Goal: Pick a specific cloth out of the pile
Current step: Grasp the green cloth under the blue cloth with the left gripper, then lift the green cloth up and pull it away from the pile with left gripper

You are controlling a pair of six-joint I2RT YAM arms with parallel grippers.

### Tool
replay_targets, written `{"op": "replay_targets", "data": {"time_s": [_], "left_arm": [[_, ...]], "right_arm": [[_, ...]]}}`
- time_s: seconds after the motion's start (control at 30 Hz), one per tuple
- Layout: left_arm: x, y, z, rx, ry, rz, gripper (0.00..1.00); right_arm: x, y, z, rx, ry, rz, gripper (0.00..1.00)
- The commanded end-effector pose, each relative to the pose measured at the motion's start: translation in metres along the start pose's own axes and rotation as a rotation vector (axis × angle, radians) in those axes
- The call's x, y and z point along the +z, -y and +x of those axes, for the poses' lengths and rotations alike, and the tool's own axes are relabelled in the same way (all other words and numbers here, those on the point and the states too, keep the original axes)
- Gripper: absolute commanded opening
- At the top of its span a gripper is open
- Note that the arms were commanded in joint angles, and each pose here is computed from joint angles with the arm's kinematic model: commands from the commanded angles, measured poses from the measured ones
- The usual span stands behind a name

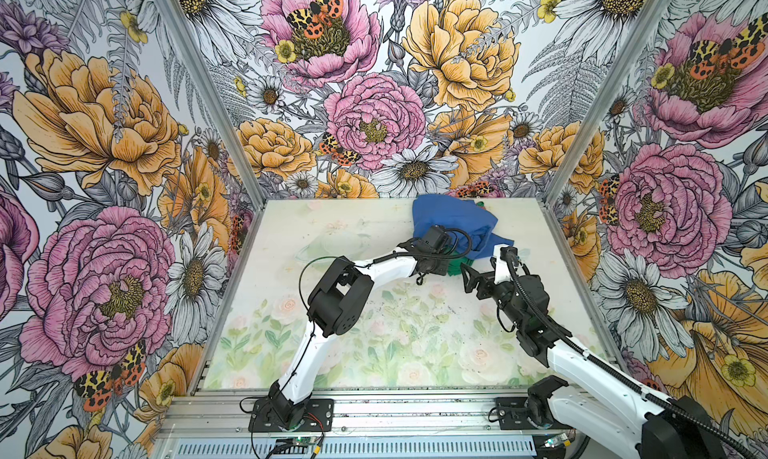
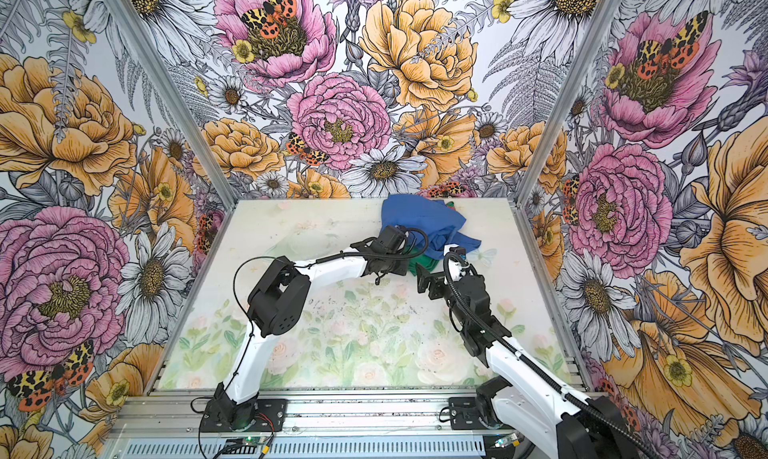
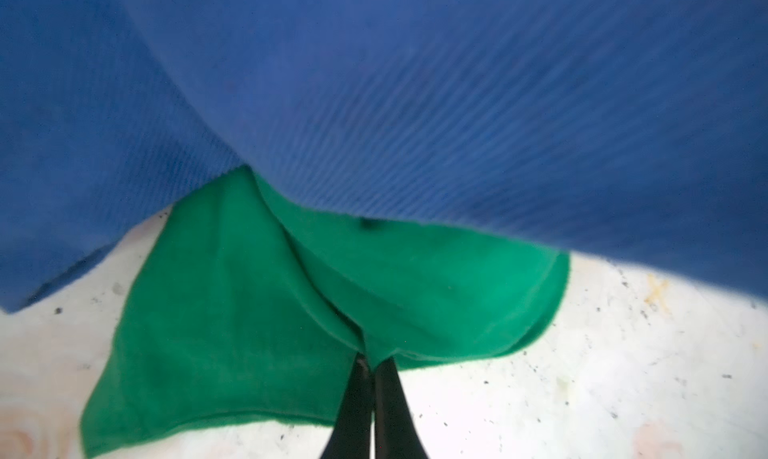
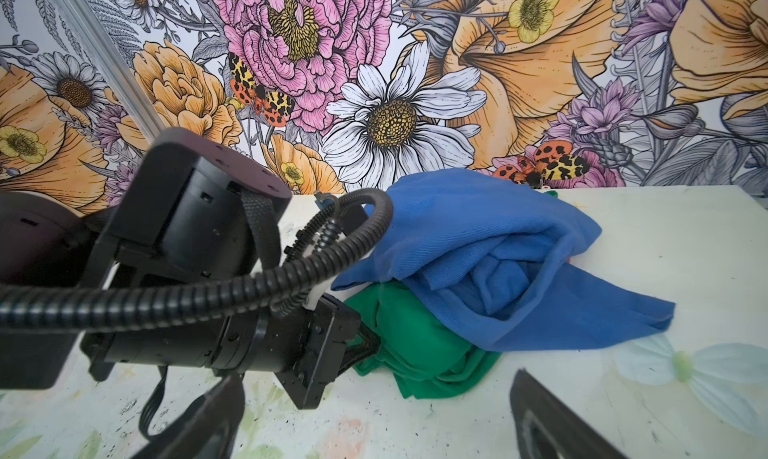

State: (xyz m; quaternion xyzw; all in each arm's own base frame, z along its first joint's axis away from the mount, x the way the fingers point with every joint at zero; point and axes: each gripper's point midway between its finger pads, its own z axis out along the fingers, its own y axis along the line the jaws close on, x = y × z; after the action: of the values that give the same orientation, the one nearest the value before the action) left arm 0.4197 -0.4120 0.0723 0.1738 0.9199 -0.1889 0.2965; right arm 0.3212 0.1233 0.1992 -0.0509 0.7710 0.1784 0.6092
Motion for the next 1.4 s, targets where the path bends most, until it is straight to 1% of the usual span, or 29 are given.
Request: {"op": "replay_targets", "data": {"time_s": [0.0, 0.13, 0.2, 0.27, 0.33, 0.43, 0.5, 0.53, 0.6, 0.67, 0.73, 0.8, 0.93, 1.0, 1.03, 1.07, 1.17, 1.23, 1.27, 1.3, 1.37], "left_arm": [[-0.060, 0.024, -0.059, 0.038, 0.156, 0.052, 0.00], [-0.108, 0.038, -0.105, 0.057, 0.257, 0.113, 0.00], [-0.130, 0.037, -0.130, 0.060, 0.302, 0.115, 0.00], [-0.148, 0.035, -0.157, 0.056, 0.351, 0.128, 0.00], [-0.169, 0.035, -0.188, 0.040, 0.410, 0.189, 0.00], [-0.206, 0.042, -0.237, 0.019, 0.512, 0.322, 0.00], [-0.238, 0.044, -0.268, -0.012, 0.592, 0.428, 0.00], [-0.251, 0.044, -0.279, -0.035, 0.620, 0.471, 0.00], [-0.290, 0.039, -0.300, -0.057, 0.704, 0.533, 0.00], [-0.327, 0.028, -0.312, -0.067, 0.775, 0.534, 0.00], [-0.363, 0.016, -0.317, -0.061, 0.831, 0.517, 0.00], [-0.403, 0.009, -0.317, -0.040, 0.879, 0.527, 0.00], [-0.484, -0.009, -0.306, 0.003, 0.982, 0.468, 0.00], [-0.526, -0.027, -0.299, 0.002, 1.058, 0.388, 0.00], [-0.560, -0.036, -0.293, -0.001, 1.119, 0.349, 0.00], [-0.582, -0.050, -0.290, -0.022, 1.161, 0.308, 0.00], [-0.632, -0.093, -0.283, -0.094, 1.252, 0.242, 0.00], [-0.648, -0.120, -0.280, -0.136, 1.269, 0.230, 0.00], [-0.647, -0.136, -0.279, -0.168, 1.265, 0.221, 0.00], [-0.644, -0.150, -0.276, -0.194, 1.259, 0.211, 0.00], [-0.618, -0.179, -0.271, -0.241, 1.194, 0.171, 0.00]], "right_arm": [[-0.006, 0.018, -0.008, 0.043, 0.040, 0.074, 0.99], [-0.013, 0.048, -0.007, 0.129, 0.053, 0.168, 0.99], [-0.014, 0.057, -0.006, 0.164, 0.054, 0.181, 1.00], [-0.013, 0.056, -0.006, 0.174, 0.049, 0.166, 1.00], [-0.010, 0.052, -0.007, 0.173, 0.049, 0.141, 0.99], [-0.007, 0.048, -0.006, 0.172, 0.044, 0.110, 1.00], [-0.005, 0.047, -0.005, 0.171, 0.038, 0.106, 1.00], [-0.005, 0.046, -0.006, 0.171, 0.038, 0.102, 0.99], [-0.005, 0.045, -0.007, 0.168, 0.040, 0.092, 0.99], [-0.005, 0.044, -0.006, 0.166, 0.040, 0.088, 0.99], [-0.005, 0.043, -0.007, 0.163, 0.042, 0.082, 1.00], [-0.004, 0.042, -0.007, 0.163, 0.043, 0.075, 1.00], [-0.001, 0.037, -0.007, 0.164, 0.042, 0.041, 0.99], [0.001, 0.035, -0.007, 0.166, 0.039, 0.030, 0.99], [0.002, 0.034, -0.006, 0.166, 0.034, 0.023, 0.99], [0.004, 0.033, -0.005, 0.166, 0.030, 0.019, 1.00], [0.006, 0.029, -0.003, 0.172, 0.021, -0.004, 1.00], [0.006, 0.027, -0.003, 0.175, 0.024, -0.017, 1.00], [0.006, 0.025, -0.004, 0.173, 0.028, -0.028, 1.00], [0.006, 0.022, -0.005, 0.171, 0.030, -0.042, 1.00], [0.007, 0.007, -0.006, 0.146, 0.027, -0.115, 1.00]]}}
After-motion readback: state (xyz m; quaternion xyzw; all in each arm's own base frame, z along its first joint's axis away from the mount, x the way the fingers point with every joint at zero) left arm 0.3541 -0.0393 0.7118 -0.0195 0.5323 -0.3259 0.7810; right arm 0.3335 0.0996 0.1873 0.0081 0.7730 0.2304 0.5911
